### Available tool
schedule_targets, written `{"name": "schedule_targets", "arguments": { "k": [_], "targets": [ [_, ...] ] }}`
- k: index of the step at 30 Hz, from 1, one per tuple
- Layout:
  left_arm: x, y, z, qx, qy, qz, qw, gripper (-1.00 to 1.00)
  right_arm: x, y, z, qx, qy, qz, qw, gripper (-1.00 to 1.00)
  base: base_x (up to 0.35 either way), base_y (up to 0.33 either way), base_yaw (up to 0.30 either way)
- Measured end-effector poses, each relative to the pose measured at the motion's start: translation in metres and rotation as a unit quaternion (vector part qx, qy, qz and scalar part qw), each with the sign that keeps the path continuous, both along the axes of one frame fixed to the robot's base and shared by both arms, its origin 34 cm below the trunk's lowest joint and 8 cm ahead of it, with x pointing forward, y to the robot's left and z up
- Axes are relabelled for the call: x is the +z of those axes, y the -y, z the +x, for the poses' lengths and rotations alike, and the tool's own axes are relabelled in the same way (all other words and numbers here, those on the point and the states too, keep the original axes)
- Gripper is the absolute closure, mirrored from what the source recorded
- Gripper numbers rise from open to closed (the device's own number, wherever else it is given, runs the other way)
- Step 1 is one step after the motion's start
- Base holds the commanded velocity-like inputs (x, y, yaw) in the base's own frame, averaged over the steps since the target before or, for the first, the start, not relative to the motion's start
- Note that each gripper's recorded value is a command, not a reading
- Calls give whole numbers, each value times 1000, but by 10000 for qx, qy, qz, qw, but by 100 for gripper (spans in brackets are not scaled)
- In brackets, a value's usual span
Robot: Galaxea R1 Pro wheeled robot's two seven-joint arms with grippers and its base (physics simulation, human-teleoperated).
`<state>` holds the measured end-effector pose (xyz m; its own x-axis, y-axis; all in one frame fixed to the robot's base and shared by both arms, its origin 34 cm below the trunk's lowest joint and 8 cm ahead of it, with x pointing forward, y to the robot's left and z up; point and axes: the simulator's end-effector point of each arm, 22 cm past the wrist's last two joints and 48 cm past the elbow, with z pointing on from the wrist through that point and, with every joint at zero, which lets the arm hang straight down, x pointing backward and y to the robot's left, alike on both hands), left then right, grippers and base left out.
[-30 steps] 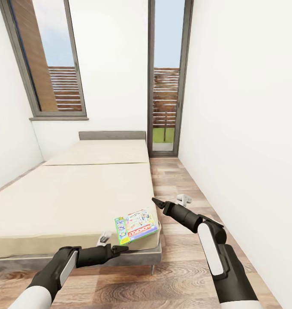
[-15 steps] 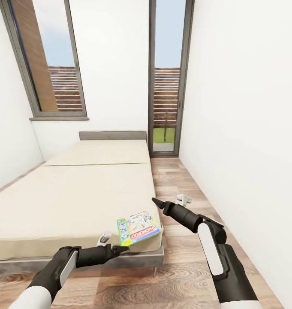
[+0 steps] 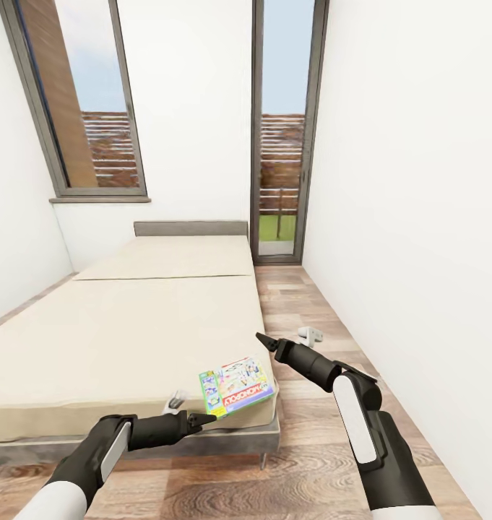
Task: Put all the toys in the child's room - the three board games (two on the bed and one on the table), the two jigsaw puzzles on the table, and the tennis ball on the table - inside the toy box on the table in the child's room.
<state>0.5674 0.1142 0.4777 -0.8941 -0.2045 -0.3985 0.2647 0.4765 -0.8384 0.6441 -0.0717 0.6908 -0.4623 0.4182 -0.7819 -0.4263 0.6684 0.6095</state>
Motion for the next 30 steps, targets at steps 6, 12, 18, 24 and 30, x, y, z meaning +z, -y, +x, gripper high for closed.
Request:
{"name": "schedule_targets", "arguments": {
  "k": [6, 12, 18, 24, 30],
  "targets": [
    [0, 0, 0, 1, -1, 4, 10000, -100, 0, 0, 0, 2, 1, -1, 10000, -100, 85, 1, 0],
    [0, 0, 0, 7, -2, 10, 10000, -100, 0, 0, 0, 2, 2, -1, 10000, -100, 176, 0, 0],
    [-2, 0, -2, -14, -66, 20, 10000, -100, 0, 0, 0, 4, 1, -2, 10000, -100, 56, 0, 0],
    [-2, 1, -2, -21, -76, 25, 10000, -100, 0, 0, 0, 6, 1, -1, 10000, -100, 10, 0, 0],
    [-2, 1, -2, -19, -79, 23, 10000, -100, 0, -1, 0, 9, 3, 2, 10000, -100, 1, 0, 0]
  ]
}}
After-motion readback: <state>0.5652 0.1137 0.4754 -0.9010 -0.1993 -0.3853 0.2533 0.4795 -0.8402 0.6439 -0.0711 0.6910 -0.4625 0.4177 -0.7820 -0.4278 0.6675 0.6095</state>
